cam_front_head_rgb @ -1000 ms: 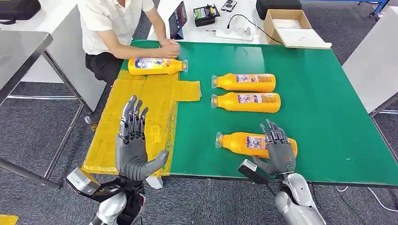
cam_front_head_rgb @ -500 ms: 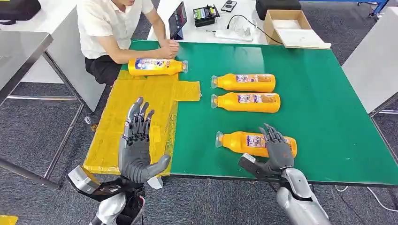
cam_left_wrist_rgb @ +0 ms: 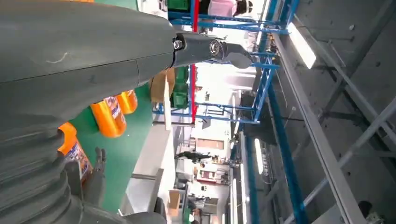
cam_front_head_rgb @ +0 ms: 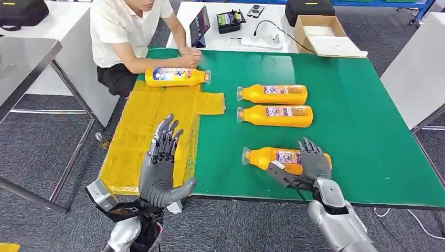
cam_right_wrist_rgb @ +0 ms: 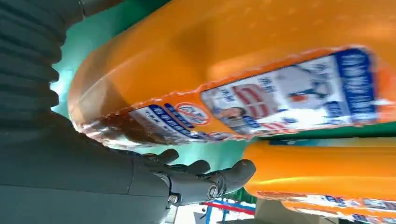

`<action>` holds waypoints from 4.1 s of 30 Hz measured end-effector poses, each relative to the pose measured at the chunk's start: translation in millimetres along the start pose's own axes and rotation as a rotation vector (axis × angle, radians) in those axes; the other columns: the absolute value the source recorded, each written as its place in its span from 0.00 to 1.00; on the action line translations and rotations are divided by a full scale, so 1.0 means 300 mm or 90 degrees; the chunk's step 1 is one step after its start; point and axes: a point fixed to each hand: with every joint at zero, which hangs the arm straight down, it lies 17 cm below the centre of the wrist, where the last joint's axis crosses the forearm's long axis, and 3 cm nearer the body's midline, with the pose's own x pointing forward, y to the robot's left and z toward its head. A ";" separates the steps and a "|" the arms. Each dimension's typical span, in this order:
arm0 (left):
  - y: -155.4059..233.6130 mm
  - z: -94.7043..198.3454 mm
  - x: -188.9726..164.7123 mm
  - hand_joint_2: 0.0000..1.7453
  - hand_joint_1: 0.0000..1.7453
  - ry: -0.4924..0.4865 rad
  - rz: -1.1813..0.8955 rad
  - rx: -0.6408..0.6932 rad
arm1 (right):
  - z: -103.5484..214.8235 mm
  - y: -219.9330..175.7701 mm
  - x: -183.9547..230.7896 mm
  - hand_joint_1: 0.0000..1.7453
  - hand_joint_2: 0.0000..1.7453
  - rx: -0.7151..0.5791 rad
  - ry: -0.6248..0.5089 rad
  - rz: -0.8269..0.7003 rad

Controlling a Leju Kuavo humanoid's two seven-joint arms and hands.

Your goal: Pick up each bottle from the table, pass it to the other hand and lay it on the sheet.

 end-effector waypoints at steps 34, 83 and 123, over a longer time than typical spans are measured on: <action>0.004 -0.005 -0.027 1.00 0.00 0.021 0.079 -0.007 | -0.008 0.050 -0.176 1.00 1.00 0.083 -0.050 -0.024; -0.027 0.106 -0.393 1.00 0.00 0.271 0.116 0.108 | 0.345 -0.210 0.776 1.00 1.00 -0.021 -0.462 -0.626; 0.013 0.078 -0.394 1.00 0.00 0.267 0.080 0.144 | 0.364 -0.321 1.000 1.00 1.00 -0.034 -0.545 -0.545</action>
